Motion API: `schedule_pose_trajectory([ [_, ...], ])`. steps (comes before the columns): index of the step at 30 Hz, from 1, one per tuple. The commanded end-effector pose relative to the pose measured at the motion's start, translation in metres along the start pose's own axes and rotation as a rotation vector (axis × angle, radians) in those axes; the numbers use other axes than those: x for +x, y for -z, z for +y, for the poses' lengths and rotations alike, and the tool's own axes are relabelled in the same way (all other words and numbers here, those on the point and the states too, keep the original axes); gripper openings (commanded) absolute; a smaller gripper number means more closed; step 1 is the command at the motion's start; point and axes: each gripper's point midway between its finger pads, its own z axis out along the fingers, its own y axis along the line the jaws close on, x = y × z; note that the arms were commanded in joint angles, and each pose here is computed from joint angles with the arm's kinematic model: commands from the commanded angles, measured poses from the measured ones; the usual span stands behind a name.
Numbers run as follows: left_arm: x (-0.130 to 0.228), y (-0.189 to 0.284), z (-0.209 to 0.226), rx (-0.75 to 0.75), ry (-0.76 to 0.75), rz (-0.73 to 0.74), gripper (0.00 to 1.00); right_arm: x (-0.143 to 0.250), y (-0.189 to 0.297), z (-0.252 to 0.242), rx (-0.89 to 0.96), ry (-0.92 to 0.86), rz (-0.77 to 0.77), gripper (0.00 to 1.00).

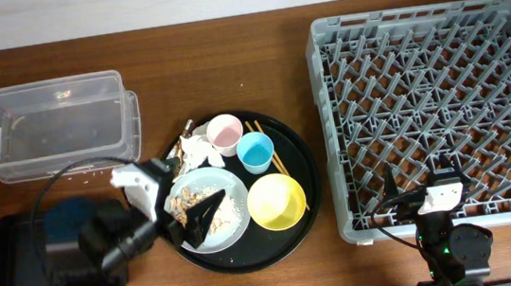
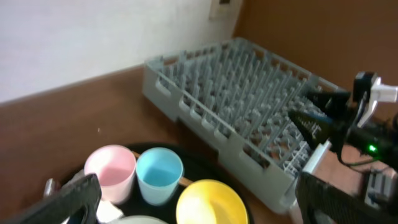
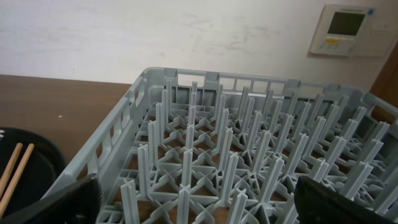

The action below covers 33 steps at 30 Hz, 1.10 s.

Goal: Sort waste into correct bins and load items into the dishwasher rack
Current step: 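Reach the left gripper to the white tissue and grasp it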

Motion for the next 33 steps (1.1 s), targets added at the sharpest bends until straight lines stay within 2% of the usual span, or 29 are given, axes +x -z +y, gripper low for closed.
schedule_pose_trajectory([
  [1,0.017,0.008,0.056,-0.346,0.177,0.29,0.99,0.003,0.0,-0.003,0.015,-0.005,0.005,0.99],
  [2,0.033,0.013,0.069,-0.441,0.215,0.442,0.99,0.003,0.0,-0.003,0.015,-0.005,0.005,0.99],
  [3,0.039,0.004,0.068,-0.405,0.243,0.486,0.99,0.003,0.0,-0.003,0.015,-0.005,0.005,0.99],
  [5,0.05,-0.024,0.03,-0.112,0.377,0.524,0.99,0.003,0.0,-0.003,0.015,-0.005,0.005,0.99],
  [6,0.052,-0.032,0.031,-0.08,0.396,0.53,0.99,0.003,0.0,-0.003,0.015,-0.005,0.005,0.99],
  [8,0.077,-0.028,0.068,-0.338,0.52,0.615,0.99,0.003,0.0,-0.003,0.015,-0.005,0.005,0.99],
  [9,0.088,-0.014,0.095,-0.588,0.562,0.631,1.0,0.003,0.0,-0.003,0.015,-0.005,0.005,0.99],
  [10,0.085,-0.006,0.114,-0.753,0.595,0.579,0.99,0.003,0.0,-0.003,0.015,-0.005,0.005,0.99],
  [12,0.062,-0.02,0.126,-0.748,0.561,0.461,0.99,0.003,0.0,-0.003,0.015,-0.005,0.005,0.99],
  [13,0.058,-0.024,0.129,-0.739,0.532,0.447,0.99,0.003,0.0,-0.003,0.015,-0.005,0.005,0.99],
  [14,0.056,-0.035,0.138,-0.721,0.466,0.451,0.84,0.003,0.0,-0.003,0.015,-0.005,0.005,0.99],
  [16,0.079,-0.06,0.154,-0.714,0.486,0.509,0.77,0.003,0.0,-0.003,0.015,-0.005,0.005,0.99],
  [18,0.104,-0.093,0.164,-0.649,0.521,0.551,0.62,0.003,0.0,-0.003,0.015,-0.005,0.005,0.99],
  [25,0.163,-0.139,0.193,-0.633,0.52,0.629,0.54,0.003,0.0,-0.003,0.015,-0.005,0.005,0.99],
  [29,0.179,-0.145,0.191,-0.625,0.524,0.67,0.41,0.003,0.0,-0.003,0.015,-0.005,0.005,0.99],
  [31,0.187,-0.146,0.192,-0.627,0.531,0.689,0.14,0.003,0.0,-0.003,0.015,-0.005,0.005,0.99],
  [33,0.178,-0.145,0.191,-0.626,0.525,0.669,0.08,0.003,0.0,-0.003,0.015,-0.005,0.005,0.99],
])
